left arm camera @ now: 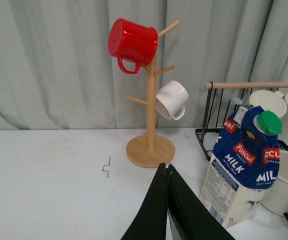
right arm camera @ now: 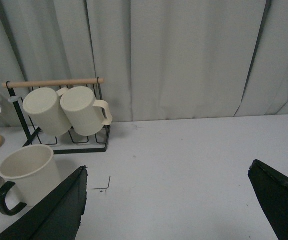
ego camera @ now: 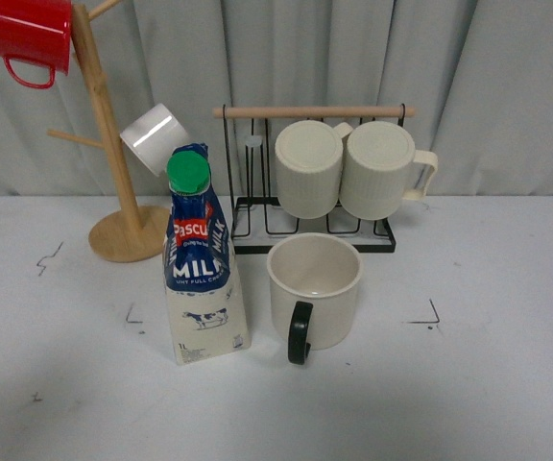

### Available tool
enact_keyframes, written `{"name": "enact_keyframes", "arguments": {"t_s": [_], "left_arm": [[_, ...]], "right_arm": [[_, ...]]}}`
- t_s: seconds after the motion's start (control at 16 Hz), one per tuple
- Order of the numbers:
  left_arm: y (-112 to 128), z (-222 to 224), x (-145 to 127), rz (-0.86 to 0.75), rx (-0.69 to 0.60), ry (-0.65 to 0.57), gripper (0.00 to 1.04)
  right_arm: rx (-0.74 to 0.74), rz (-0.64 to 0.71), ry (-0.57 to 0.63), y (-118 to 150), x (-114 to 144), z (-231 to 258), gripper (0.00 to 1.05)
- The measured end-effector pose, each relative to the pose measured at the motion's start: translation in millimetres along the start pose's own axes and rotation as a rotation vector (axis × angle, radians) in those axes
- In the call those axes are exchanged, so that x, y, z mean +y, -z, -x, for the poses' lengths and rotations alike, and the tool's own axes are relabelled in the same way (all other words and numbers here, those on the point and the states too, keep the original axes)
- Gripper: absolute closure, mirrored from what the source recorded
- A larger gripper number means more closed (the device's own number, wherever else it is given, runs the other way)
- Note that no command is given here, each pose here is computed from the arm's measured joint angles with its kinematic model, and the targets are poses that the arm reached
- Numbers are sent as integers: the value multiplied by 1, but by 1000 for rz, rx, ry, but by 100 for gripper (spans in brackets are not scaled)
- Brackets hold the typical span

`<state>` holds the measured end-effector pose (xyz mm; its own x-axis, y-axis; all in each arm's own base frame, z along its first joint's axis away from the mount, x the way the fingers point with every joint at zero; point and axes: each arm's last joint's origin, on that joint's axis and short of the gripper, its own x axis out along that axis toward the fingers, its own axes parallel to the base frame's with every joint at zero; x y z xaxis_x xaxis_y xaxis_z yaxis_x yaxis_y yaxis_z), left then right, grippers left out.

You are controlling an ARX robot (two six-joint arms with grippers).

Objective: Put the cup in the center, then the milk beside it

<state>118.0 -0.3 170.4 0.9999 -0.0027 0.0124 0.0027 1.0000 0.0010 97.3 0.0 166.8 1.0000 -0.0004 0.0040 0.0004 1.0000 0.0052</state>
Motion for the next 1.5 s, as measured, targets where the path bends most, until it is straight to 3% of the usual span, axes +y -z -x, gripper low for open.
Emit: {"name": "enact_keyframes", "arguments": {"t_s": [0.5, 0.56, 0.62, 0.81, 0.88, 0.94, 1.0, 1.12, 1.19, 1.5], "left_arm": [[0, 10, 0, 0, 0, 0, 103], [7, 16, 0, -1, 57, 3, 103], [2, 21, 0, 0, -3, 0, 103], [4, 20, 0, 0, 14, -1, 103], [4, 20, 0, 1, 13, 0, 76], [4, 20, 0, 1, 13, 0, 61], [4, 20, 0, 1, 13, 0, 32], [4, 20, 0, 1, 13, 0, 14], [4, 20, 0, 1, 13, 0, 6], [4, 20, 0, 0, 13, 0, 7]], "right_arm": [[0, 0, 0, 0, 0, 0, 6], [0, 0, 0, 0, 0, 0, 6], [1, 0, 0, 0, 0, 0, 6], [0, 0, 0, 0, 0, 0, 6], [0, 0, 0, 0, 0, 0, 6], [0, 0, 0, 0, 0, 0, 6], [0, 0, 0, 0, 0, 0, 6], [0, 0, 0, 0, 0, 0, 6], [0, 0, 0, 0, 0, 0, 6], [0, 0, 0, 0, 0, 0, 6]]}}
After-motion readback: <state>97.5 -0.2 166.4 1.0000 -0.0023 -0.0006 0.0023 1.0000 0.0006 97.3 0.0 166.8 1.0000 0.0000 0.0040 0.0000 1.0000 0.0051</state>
